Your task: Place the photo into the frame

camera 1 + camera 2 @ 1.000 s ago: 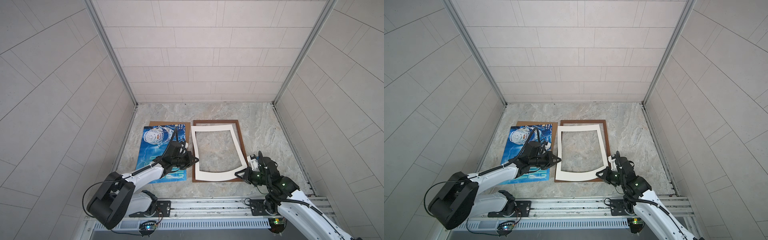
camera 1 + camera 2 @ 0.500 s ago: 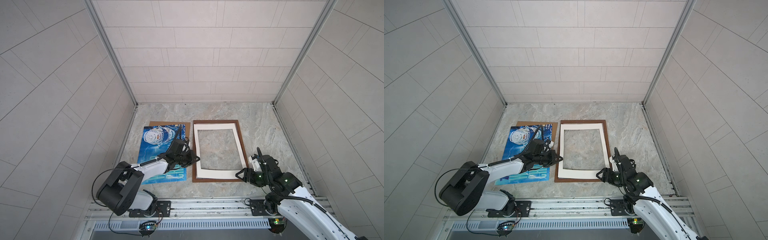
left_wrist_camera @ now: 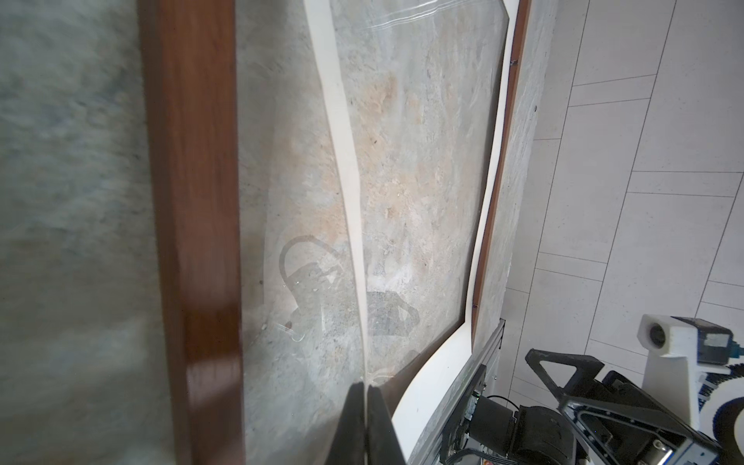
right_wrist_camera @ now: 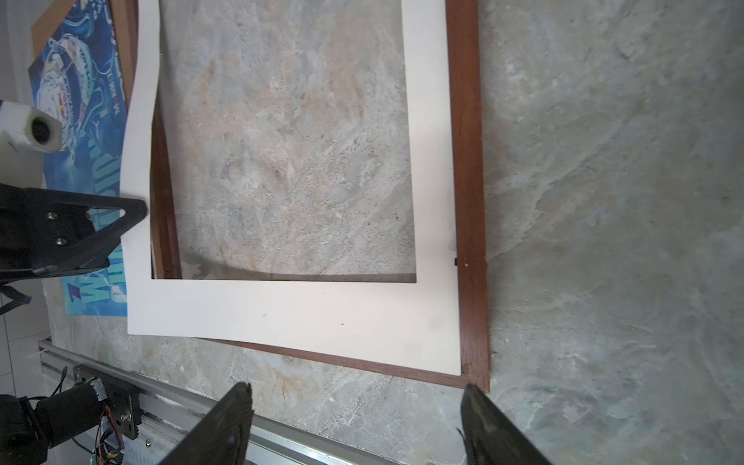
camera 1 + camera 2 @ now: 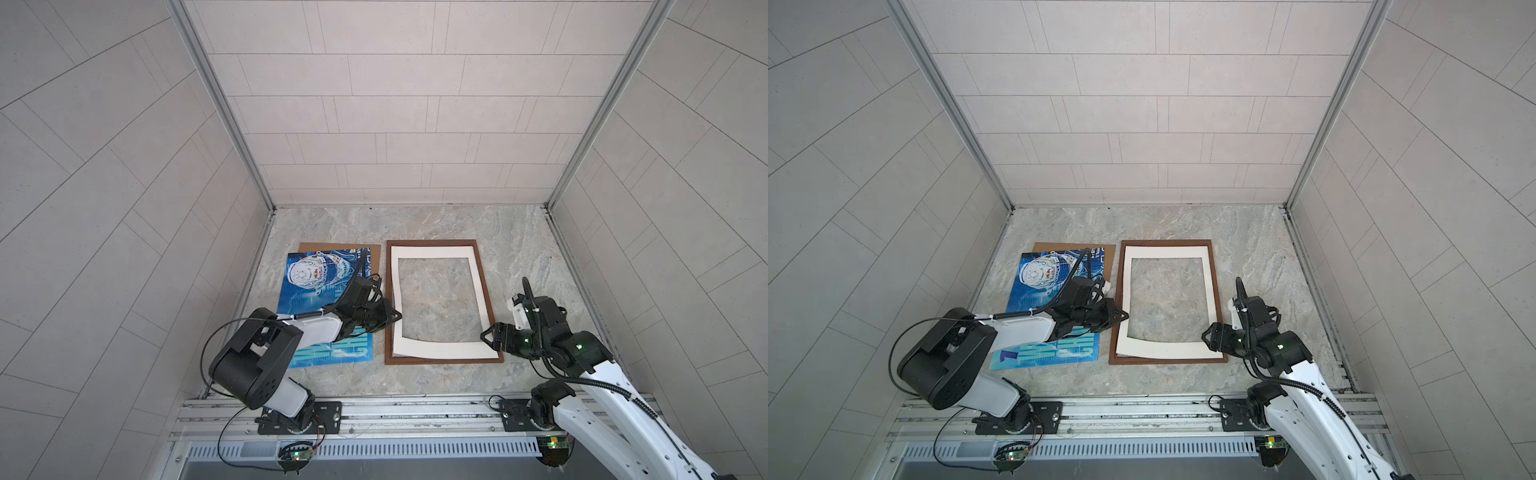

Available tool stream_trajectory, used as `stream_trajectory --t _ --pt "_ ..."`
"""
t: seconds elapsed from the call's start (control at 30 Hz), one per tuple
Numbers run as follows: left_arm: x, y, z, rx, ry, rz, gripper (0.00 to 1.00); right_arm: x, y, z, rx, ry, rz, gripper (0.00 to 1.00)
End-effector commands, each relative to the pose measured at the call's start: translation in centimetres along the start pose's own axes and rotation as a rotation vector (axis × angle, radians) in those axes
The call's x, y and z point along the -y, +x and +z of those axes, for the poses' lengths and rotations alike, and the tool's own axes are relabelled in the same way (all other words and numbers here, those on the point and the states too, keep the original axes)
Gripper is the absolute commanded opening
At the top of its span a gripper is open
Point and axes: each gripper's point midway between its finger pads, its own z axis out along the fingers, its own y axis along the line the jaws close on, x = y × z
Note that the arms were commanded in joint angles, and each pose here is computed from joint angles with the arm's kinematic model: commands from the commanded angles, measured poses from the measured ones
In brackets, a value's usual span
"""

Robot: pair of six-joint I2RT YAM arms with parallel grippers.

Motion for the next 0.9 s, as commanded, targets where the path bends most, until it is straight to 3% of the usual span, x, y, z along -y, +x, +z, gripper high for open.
stream_trajectory --t 0.0,0.4,0.87 --pt "1.7 -1.3 0.1 0.036 0.041 0.055 0.0 0.1 -0.6 0.2 -0.001 -0.015 -0.011 0.77" --pt "5.0 -1.8 -2.5 0.104 0.13 0.167 0.0 1.3 -0.8 2.6 0.001 0.002 0.006 0.77" --pt "2.8 -1.6 -1.4 0.088 0.057 0.202 0.0 2.4 -0.8 3.3 0.022 0.03 0.015 0.77"
